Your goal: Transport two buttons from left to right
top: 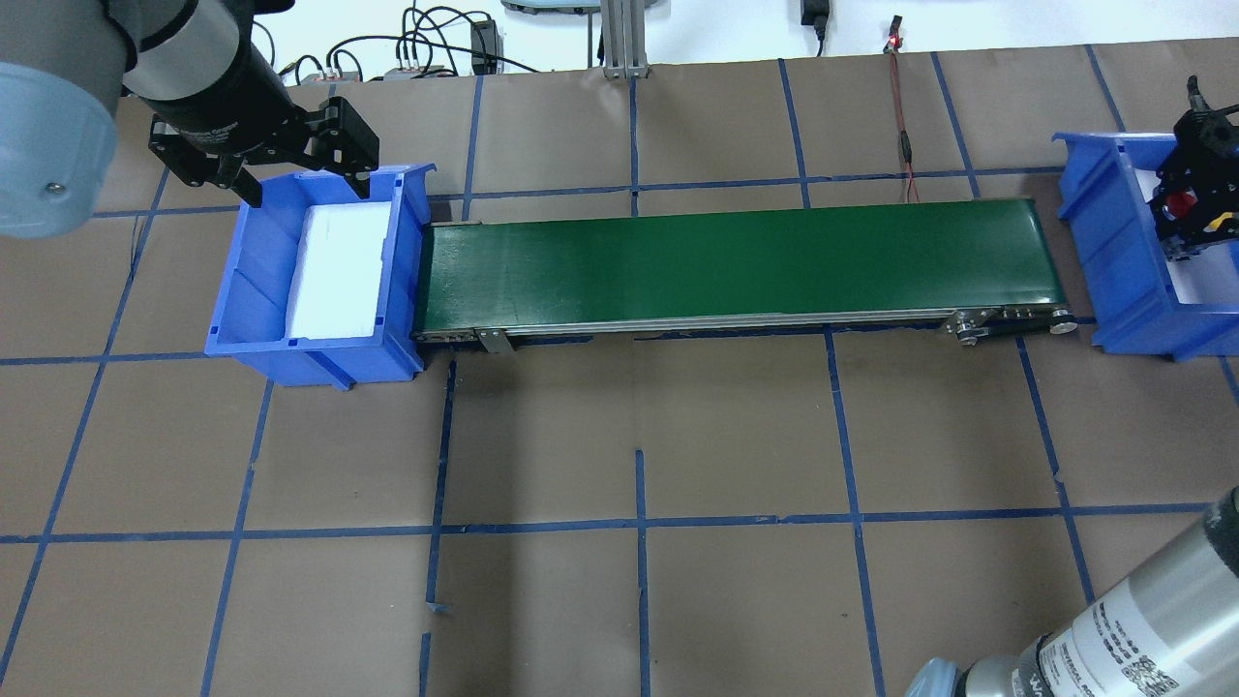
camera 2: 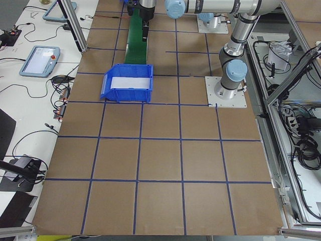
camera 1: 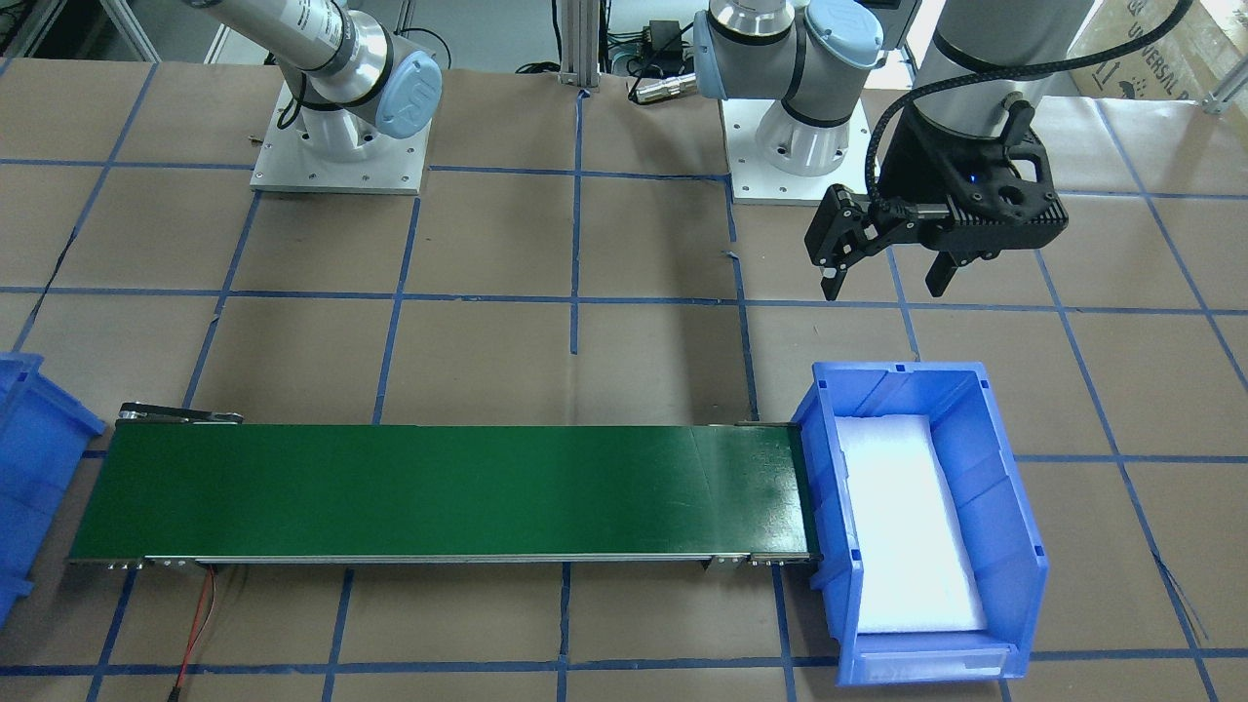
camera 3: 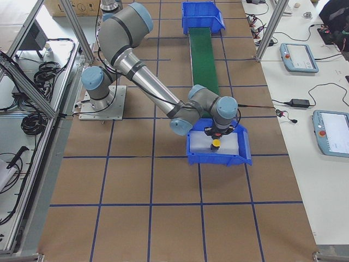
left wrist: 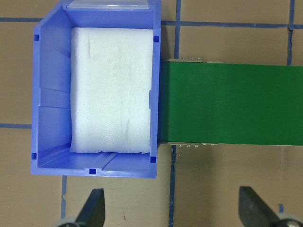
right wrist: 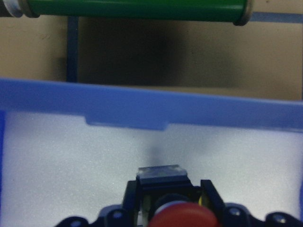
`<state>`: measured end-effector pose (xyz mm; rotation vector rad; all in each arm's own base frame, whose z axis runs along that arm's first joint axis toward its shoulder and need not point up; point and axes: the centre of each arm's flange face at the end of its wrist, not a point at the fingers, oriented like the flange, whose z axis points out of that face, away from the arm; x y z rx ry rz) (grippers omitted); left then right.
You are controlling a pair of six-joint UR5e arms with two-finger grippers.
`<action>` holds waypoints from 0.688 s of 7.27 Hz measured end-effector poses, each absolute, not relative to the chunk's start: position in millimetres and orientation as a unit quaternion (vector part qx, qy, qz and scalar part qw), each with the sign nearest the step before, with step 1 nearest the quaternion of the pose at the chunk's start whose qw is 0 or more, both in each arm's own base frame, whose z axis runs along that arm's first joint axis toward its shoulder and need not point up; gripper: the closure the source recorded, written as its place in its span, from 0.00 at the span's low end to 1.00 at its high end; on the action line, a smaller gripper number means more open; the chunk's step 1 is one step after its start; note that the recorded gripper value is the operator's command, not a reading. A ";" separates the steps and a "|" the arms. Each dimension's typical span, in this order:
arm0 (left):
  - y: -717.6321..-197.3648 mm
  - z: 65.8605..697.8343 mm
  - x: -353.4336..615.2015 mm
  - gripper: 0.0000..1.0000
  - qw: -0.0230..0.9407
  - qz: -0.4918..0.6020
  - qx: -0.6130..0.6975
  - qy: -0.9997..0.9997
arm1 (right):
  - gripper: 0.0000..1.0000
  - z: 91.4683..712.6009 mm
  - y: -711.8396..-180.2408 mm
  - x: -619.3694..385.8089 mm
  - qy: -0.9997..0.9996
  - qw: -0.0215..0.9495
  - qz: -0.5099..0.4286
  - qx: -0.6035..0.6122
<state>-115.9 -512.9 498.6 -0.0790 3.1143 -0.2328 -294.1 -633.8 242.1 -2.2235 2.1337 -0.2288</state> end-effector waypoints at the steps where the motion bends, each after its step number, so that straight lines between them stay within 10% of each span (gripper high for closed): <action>1: -513.4 497.8 -115.8 0.00 0.009 -0.074 -0.025 0.997 | 0.00 239.3 -634.0 -294.0 0.691 0.030 -0.073 -0.719; 5: -515.8 496.1 -115.1 0.00 0.009 -0.071 -0.026 0.997 | 0.00 326.0 -628.1 -251.8 0.692 0.013 -0.071 -0.718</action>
